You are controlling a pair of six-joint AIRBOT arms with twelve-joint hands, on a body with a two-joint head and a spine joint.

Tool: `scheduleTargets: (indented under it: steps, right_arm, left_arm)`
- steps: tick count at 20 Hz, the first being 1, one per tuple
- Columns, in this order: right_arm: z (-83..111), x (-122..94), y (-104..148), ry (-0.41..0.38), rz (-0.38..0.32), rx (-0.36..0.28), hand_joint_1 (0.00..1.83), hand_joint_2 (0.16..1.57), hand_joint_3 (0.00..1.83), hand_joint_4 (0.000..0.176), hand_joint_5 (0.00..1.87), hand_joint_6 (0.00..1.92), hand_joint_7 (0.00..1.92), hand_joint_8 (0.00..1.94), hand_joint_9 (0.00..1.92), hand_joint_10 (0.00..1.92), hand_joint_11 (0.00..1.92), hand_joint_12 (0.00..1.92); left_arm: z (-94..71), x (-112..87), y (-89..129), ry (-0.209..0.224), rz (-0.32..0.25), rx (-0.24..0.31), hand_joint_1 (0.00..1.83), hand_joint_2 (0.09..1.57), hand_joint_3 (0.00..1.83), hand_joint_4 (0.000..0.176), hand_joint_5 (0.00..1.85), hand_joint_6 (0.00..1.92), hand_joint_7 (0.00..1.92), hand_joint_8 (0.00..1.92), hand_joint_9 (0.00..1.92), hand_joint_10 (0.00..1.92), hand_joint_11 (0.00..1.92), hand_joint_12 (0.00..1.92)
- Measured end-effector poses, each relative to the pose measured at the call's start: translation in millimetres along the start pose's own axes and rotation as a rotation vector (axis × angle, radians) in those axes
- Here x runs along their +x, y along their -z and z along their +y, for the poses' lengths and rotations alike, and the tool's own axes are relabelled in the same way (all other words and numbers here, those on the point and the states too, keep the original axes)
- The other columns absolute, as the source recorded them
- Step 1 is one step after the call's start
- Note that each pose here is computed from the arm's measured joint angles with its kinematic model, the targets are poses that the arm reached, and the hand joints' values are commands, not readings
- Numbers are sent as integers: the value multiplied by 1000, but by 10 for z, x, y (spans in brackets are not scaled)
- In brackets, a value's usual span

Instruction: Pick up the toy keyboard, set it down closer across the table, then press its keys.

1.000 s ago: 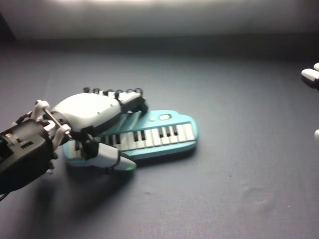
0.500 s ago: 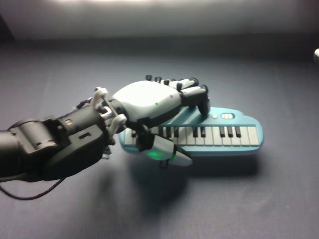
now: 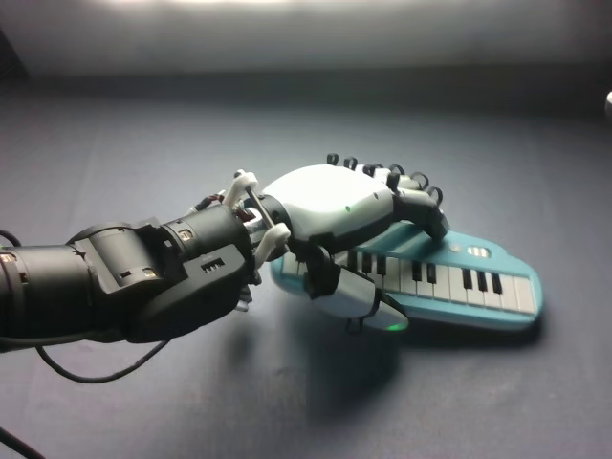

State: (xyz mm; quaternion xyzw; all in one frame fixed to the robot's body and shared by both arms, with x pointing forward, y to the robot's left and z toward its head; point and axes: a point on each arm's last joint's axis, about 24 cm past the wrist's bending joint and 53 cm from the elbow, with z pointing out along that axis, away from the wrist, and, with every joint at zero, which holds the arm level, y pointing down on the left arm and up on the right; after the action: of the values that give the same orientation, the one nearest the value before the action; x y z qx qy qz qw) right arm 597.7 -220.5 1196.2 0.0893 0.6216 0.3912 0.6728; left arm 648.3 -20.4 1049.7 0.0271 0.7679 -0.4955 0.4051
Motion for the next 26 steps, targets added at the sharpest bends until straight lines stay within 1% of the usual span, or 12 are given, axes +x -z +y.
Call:
scheduleTargets:
  steps: [4,6,8,9,10,11,12,15,18,21,23,26]
  right_arm:
    - [19,12,2,-7,3,-6,331,1415,1,0,67,0,44,0,75,0,0,762]
    - [25,5,2,-9,1,-9,341,1390,0,0,53,0,22,0,48,1,0,720]
    - [38,6,2,-12,1,-14,246,1352,0,19,21,1,3,0,47,2,0,725]
    - [56,17,3,-15,6,-22,221,1335,0,43,10,0,0,0,48,1,0,745]
    - [70,27,5,-19,10,-27,201,1329,0,39,2,0,0,0,55,4,0,751]
    - [86,41,10,-24,14,-31,183,1333,0,32,4,1,0,0,54,2,0,675]
    - [109,58,11,-24,22,-40,158,1335,0,51,15,3,0,0,10,0,0,478]
    - [147,201,18,-10,84,-59,218,1377,3,3,141,20,0,0,0,0,0,216]
    - [148,437,-6,17,191,-62,189,1378,0,52,200,18,0,0,0,0,0,4]
    - [196,673,-126,39,277,-88,252,1390,2,0,207,15,0,0,0,0,0,0]
    - [222,873,-205,50,337,-98,268,1383,0,0,240,20,0,0,0,0,0,0]
    - [227,1232,-236,68,433,-104,5,1363,0,29,241,14,0,0,0,0,0,0]
  left_arm:
    - [-2,40,-23,0,9,-1,653,1115,0,78,19,2,2,0,3,3,0,727]
    - [-33,62,-38,-3,14,8,570,1064,0,116,0,0,0,0,0,0,0,83]
    - [-69,77,-25,15,14,17,551,1028,0,131,0,0,0,0,0,0,0,2]
    - [-117,32,32,14,2,38,514,1020,0,124,0,0,0,0,0,0,0,0]
    - [-145,-31,99,10,-11,50,478,1034,0,125,0,0,0,0,0,0,0,0]
    - [-177,-139,182,4,-35,67,433,1045,1,97,0,0,0,0,0,0,0,0]
    - [-182,-282,285,1,-68,77,424,1061,8,99,0,0,0,0,0,0,0,0]
    - [-108,-775,750,-4,-199,83,702,1088,9,77,36,14,0,0,0,0,0,0]
    - [-13,-1031,1140,-30,-293,61,527,1236,25,54,91,14,0,0,0,0,0,0]
    - [91,-1185,1501,-25,-387,34,644,1279,13,0,93,4,0,0,0,0,0,0]
    - [149,-1289,1692,-24,-445,13,606,1267,3,0,120,12,0,0,0,0,0,0]
    - [213,-1445,1848,-9,-520,-2,660,1266,1,0,103,2,0,0,0,0,0,0]
